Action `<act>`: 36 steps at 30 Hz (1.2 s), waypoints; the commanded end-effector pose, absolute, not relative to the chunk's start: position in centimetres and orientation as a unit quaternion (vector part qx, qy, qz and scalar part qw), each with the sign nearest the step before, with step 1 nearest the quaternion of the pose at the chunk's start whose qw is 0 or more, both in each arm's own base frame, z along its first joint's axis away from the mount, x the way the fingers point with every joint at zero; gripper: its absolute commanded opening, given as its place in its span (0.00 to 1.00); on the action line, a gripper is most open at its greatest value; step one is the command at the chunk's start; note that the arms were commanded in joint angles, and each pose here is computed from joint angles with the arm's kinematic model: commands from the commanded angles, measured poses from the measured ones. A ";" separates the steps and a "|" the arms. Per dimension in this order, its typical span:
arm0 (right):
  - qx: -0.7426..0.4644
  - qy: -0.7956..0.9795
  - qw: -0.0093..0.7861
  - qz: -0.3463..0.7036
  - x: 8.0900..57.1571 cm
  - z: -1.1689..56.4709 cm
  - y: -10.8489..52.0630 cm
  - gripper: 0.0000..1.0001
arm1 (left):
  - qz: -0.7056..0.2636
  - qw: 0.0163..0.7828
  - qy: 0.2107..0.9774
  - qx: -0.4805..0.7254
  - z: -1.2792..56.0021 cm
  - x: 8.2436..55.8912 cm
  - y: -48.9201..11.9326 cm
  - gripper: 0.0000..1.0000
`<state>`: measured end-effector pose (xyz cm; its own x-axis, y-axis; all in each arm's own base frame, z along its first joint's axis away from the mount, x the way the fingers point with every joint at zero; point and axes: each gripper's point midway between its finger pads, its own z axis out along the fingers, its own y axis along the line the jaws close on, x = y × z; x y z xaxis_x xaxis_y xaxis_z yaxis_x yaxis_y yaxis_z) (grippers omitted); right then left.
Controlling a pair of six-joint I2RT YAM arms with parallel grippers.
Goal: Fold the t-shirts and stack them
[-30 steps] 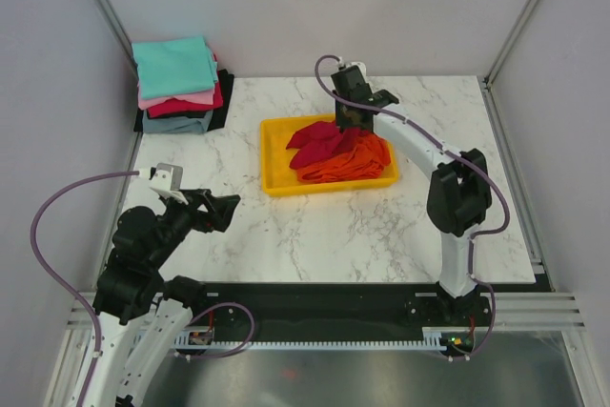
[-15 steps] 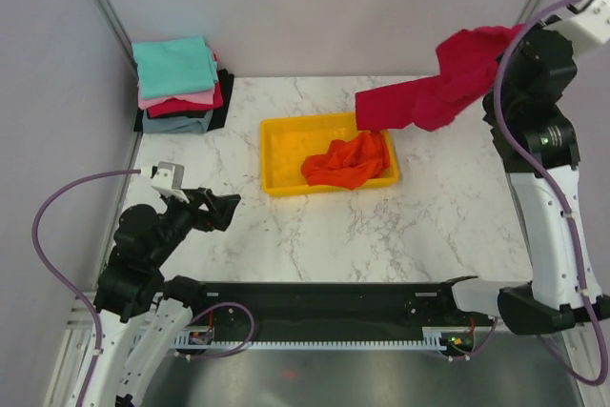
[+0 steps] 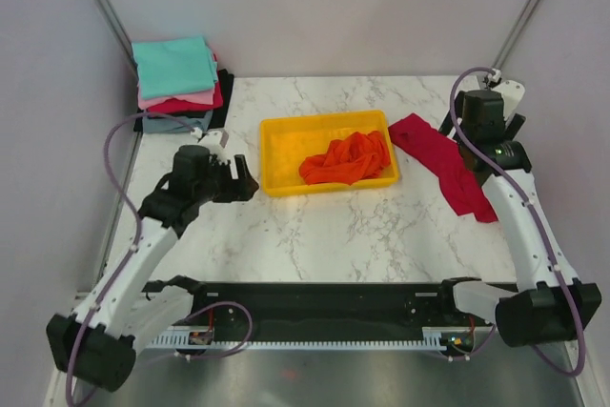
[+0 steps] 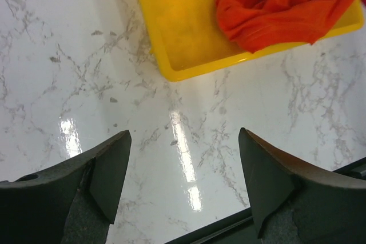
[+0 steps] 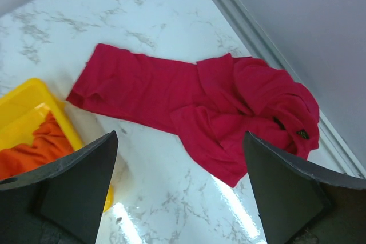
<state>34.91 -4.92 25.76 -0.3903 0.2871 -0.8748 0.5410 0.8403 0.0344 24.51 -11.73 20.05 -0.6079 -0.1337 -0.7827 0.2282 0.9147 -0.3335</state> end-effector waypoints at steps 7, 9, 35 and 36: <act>0.207 0.844 0.494 0.002 34.8 24.7 -0.2 0.98 | -0.095 0.363 0.927 -0.012 14.2 36.9 -12.5 0.82; 0.201 0.855 0.478 0.021 34.6 23.1 0.6 0.98 | -0.091 0.327 0.941 0.002 11.5 39.4 -13.9 0.81; 0.163 0.873 0.440 0.138 32.3 18.7 5.2 0.98 | -0.079 0.208 0.956 -0.189 6.2 27.5 -8.7 0.02; 0.161 0.873 0.437 0.145 32.3 18.7 5.5 0.98 | -0.075 0.214 0.949 -0.219 6.6 26.8 -7.5 0.02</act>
